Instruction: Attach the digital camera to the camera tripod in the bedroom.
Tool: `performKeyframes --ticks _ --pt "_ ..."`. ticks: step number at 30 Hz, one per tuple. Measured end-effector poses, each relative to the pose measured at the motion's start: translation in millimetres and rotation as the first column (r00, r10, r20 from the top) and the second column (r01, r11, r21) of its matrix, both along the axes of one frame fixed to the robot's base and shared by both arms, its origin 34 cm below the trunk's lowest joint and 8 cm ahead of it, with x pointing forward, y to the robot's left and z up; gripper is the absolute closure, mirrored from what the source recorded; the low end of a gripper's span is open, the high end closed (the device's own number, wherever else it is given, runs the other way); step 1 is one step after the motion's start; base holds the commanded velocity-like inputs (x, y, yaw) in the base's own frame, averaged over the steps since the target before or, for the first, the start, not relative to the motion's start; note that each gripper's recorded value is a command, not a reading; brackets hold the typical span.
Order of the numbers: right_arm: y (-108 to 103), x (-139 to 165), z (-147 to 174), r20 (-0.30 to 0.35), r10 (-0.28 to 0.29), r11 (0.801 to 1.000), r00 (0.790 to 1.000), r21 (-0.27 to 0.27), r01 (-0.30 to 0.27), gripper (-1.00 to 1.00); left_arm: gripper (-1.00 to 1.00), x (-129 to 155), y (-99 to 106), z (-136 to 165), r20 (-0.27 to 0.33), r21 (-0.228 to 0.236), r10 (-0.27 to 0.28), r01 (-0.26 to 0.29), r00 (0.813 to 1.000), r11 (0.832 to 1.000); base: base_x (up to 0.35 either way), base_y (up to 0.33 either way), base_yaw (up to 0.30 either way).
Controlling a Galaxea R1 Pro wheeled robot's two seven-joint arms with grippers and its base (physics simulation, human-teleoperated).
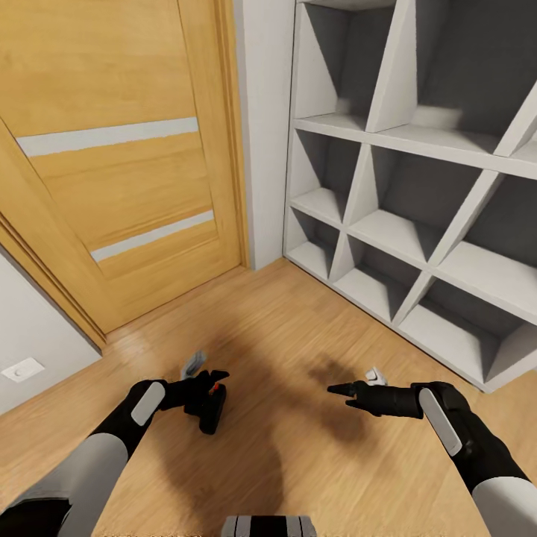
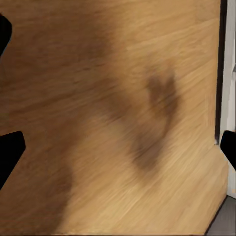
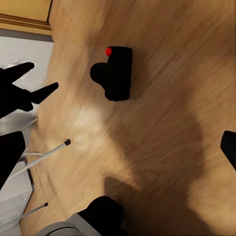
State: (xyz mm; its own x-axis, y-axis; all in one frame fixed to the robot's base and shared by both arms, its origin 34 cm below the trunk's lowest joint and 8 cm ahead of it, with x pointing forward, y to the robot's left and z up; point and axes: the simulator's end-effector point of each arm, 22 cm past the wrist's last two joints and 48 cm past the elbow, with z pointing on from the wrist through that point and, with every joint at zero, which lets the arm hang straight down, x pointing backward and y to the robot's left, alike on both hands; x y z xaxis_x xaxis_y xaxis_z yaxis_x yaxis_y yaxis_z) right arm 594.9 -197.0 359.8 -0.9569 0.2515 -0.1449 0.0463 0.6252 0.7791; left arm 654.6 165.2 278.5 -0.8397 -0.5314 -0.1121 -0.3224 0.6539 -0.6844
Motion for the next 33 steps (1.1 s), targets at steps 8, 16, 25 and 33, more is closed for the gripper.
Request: performKeyframes --ticks 8,16,25,33 --pt "0 -5 -18 -0.033 0.0 1.0 0.999 -0.001 0.0 -1.0 -1.0 -52 80 -72 -0.245 0.565 0.01 0.135 0.969 0.814 0.0 0.0 0.0" --pt "0 -10 -35 -0.066 0.0 1.0 0.998 -0.001 0.0 -1.0 -1.0 -66 66 -89 -0.297 0.612 0.005 0.187 0.955 0.769 0.0 0.0 0.0" --pt "0 -17 -54 -0.102 0.001 1.0 0.995 -0.001 -0.001 -1.0 -1.0 -80 63 -109 -0.338 0.607 0.002 0.217 0.941 0.765 0.0 0.0 0.0" --pt "6 -19 -62 -0.111 0.01 1.0 0.994 0.024 -0.008 -1.0 -1.0 -83 51 -122 -0.347 0.595 -0.036 0.25 0.937 0.764 0.0 0.0 0.0"
